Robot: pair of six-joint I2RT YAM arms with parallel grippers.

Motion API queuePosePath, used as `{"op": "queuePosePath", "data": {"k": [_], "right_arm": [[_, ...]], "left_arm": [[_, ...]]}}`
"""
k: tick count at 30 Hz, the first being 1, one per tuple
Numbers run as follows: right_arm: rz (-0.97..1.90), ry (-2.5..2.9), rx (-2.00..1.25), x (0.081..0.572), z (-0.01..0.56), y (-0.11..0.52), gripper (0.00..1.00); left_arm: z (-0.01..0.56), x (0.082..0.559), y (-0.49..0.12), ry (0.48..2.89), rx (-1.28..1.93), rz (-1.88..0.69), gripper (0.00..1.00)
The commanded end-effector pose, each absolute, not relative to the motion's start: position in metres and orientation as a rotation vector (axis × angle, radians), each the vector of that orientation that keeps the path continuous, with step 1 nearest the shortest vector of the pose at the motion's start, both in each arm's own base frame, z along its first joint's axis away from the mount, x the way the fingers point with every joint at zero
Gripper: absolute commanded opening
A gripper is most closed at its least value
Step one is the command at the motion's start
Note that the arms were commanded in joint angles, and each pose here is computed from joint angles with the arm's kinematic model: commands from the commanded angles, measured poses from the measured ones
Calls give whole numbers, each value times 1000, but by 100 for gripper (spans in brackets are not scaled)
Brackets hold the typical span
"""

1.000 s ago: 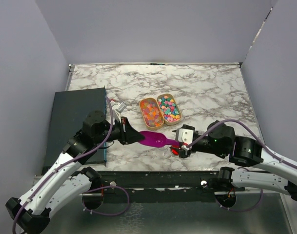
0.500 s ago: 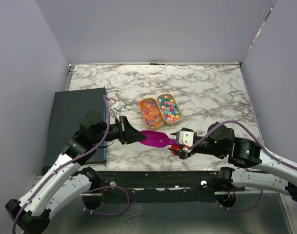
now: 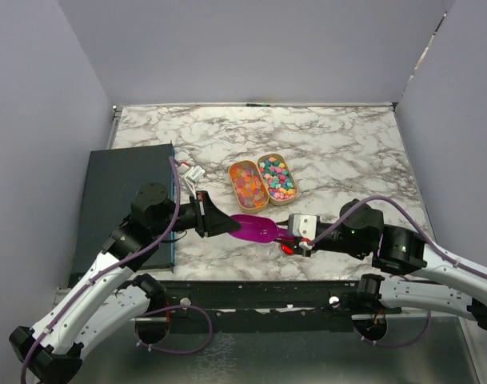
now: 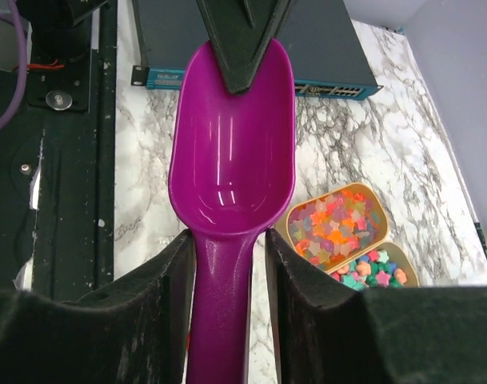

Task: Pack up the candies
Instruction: Pick up the spatula from the center of the board.

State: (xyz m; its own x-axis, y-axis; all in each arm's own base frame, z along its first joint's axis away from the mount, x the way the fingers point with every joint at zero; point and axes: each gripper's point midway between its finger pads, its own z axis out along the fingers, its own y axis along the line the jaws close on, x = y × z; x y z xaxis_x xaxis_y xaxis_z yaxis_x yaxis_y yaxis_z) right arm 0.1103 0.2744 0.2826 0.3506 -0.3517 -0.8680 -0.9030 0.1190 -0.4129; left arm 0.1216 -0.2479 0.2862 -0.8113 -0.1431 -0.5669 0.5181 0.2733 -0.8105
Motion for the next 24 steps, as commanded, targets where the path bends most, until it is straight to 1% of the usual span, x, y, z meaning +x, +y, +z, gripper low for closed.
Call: {"op": "queuePosePath", "data": {"k": [1,2,4,7,8,11,15,17,19,21,24], "right_arm": [[626,1200,-1478,105,279,281,37],[624,1201,-1480,106,278,281,34],[618,1203,-1480,107,278,281,24],[615,1199,-1477,107,279,281,3],[616,1194,-1473,107,281,281,1],[618,1182,-1451,108,286,280,1],[626,1169,-1413,108,292,277,1],[630,1169,-1403,107,294,276,1],[621,1186,-1403,109,292,275,1],[603,1215,-1397,112,288,273,1],[571,1268,-1344,121,287,269,1]], "left_arm": [[299,114,-250,1951,378,-1650,0],[300,114,-250,1950,378,-1653,0],[301,114,-251,1948,380,-1657,0],[300,115,-251,1951,378,-1658,0],[299,115,-251,1954,375,-1656,0],[298,118,-252,1960,357,-1647,0],[292,122,-253,1980,340,-1634,15],[288,125,-253,1990,328,-1626,28],[286,127,-253,1996,315,-1615,37],[287,131,-253,1989,297,-1598,42],[290,137,-251,1973,268,-1568,55]]}}
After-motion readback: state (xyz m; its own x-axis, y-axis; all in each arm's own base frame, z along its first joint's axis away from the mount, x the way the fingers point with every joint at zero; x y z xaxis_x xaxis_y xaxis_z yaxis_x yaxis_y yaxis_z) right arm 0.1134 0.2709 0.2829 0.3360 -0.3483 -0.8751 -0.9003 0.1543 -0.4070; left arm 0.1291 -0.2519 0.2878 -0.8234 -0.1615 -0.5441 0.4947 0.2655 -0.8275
